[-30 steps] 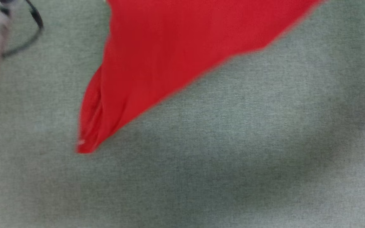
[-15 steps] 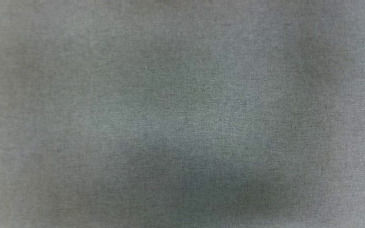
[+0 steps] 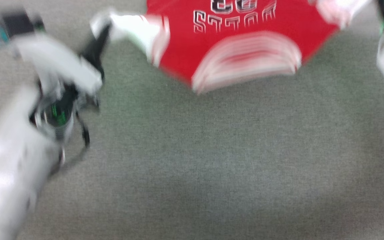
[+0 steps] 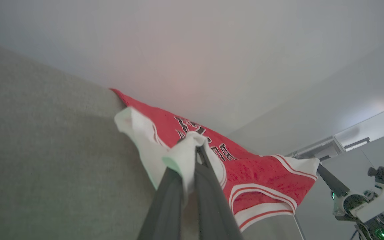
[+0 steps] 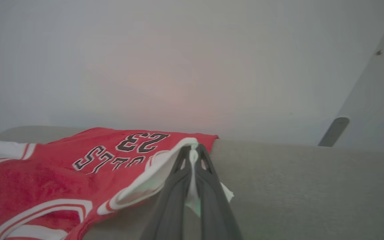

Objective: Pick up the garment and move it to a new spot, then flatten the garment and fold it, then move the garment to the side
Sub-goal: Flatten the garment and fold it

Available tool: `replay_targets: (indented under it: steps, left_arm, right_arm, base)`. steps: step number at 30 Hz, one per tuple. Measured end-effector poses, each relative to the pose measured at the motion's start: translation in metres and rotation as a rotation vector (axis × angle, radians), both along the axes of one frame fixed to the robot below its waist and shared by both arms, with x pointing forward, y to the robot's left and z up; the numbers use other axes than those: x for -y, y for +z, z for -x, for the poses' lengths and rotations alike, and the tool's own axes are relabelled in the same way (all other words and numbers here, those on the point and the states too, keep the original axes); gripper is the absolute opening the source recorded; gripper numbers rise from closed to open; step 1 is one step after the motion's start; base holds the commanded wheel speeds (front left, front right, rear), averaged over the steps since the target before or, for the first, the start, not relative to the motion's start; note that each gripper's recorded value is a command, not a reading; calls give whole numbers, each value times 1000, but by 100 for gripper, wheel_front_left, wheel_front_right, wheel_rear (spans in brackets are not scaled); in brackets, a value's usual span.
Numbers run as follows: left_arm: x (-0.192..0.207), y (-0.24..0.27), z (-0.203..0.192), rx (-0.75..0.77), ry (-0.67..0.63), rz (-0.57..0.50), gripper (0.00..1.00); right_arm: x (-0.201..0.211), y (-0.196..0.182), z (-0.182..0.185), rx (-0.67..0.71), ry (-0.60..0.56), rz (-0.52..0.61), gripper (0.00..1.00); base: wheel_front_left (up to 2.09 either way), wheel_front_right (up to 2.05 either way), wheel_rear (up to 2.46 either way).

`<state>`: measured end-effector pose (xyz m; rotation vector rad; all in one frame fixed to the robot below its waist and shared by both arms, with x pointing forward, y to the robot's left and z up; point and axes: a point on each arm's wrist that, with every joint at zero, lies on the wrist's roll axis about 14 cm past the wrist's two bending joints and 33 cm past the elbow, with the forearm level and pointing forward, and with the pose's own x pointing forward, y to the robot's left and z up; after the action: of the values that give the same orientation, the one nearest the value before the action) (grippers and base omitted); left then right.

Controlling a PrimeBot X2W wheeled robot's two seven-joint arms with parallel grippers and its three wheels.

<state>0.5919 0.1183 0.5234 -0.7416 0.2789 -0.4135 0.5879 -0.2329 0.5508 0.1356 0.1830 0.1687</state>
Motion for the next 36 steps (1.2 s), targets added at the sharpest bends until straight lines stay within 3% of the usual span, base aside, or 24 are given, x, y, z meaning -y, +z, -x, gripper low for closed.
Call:
replay_targets:
  steps: [10,20,26,32,36]
  left_arm:
    - [5,-55,125,-201,-243,-70,0]
    - [-10,-57,197,-255,-314,-85,0]
    - [-14,-64,241,-355,-370,-78,0]
    - [-10,-73,235,-372,-327,-50,0]
    - [-10,-91,220,-402,-279,-54,0]
  right_arm:
    - [13,-77,136,-352,88,-14,0]
    - [10,-104,229,-572,96,2,0]
    - [0,-102,261,-637,99,-17,0]
    - [-4,-105,259,-658,104,12,0]
    - [-8,-127,252,-710,123,38,0]
  base:
    - [0,0,0]
    - [0,0,0]
    - [0,0,0]
    - [0,0,0]
    - [0,0,0]
